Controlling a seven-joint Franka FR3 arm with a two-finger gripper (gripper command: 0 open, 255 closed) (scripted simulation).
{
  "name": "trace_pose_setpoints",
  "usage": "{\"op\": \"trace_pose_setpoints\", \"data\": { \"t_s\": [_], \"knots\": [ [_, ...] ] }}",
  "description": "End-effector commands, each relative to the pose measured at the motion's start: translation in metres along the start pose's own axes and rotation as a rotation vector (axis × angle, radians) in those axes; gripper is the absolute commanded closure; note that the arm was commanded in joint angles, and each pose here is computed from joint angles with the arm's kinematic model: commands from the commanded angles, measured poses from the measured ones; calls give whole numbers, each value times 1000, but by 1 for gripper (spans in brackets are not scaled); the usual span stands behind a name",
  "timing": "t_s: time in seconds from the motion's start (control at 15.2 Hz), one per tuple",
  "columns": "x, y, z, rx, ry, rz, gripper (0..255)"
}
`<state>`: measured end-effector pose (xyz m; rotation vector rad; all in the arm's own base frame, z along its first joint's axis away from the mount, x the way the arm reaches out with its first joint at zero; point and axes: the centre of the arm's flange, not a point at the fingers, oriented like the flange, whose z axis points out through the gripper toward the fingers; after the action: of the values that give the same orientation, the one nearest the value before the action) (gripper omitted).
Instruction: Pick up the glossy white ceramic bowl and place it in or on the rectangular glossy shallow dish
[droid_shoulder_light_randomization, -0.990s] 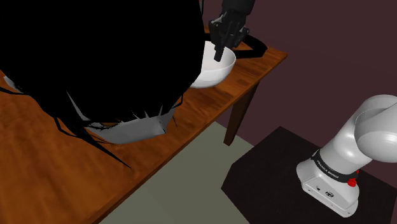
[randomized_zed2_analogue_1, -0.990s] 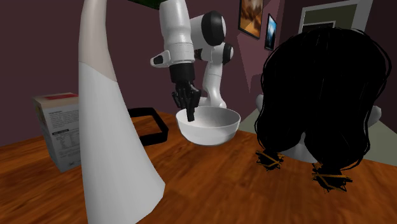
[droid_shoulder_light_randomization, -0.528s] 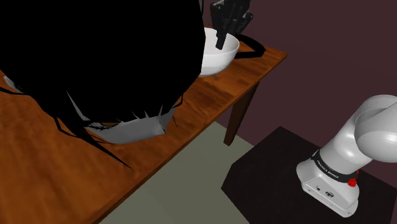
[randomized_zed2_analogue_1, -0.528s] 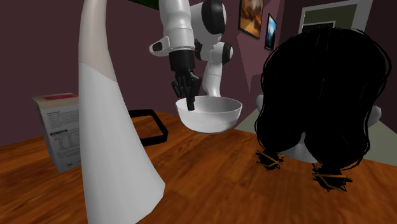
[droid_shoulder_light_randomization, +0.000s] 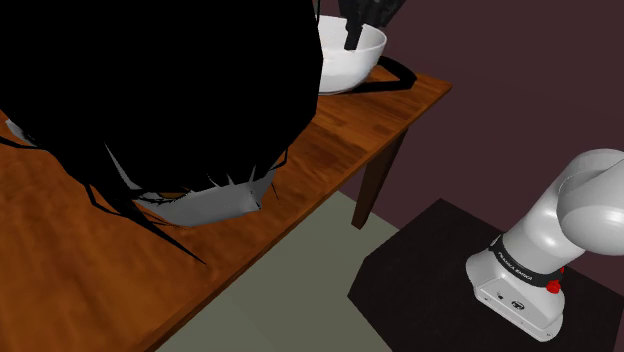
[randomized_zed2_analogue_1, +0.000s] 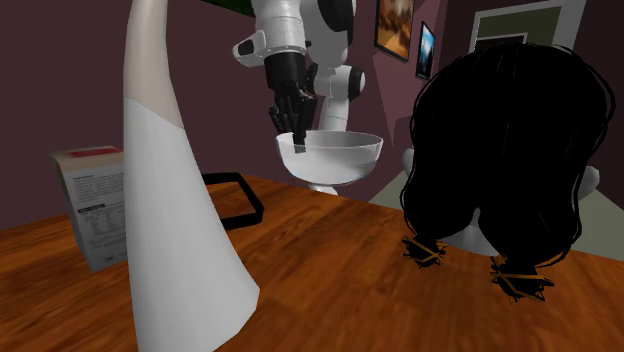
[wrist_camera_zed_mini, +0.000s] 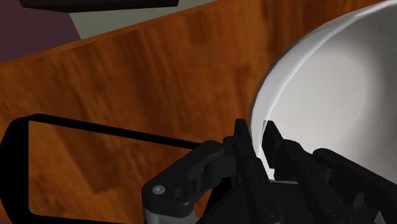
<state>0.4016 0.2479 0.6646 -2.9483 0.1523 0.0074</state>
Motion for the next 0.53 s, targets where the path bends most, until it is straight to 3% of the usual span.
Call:
{"op": "trace_pose_setpoints", "data": {
  "t_s": [0.0,0.33,0.46],
  "knots": [
    [0,-2,-10,0,0,0,255],
    [0,-7,-36,0,0,0,255],
    [13,15,-42,0,0,0,255]
  ]
}}
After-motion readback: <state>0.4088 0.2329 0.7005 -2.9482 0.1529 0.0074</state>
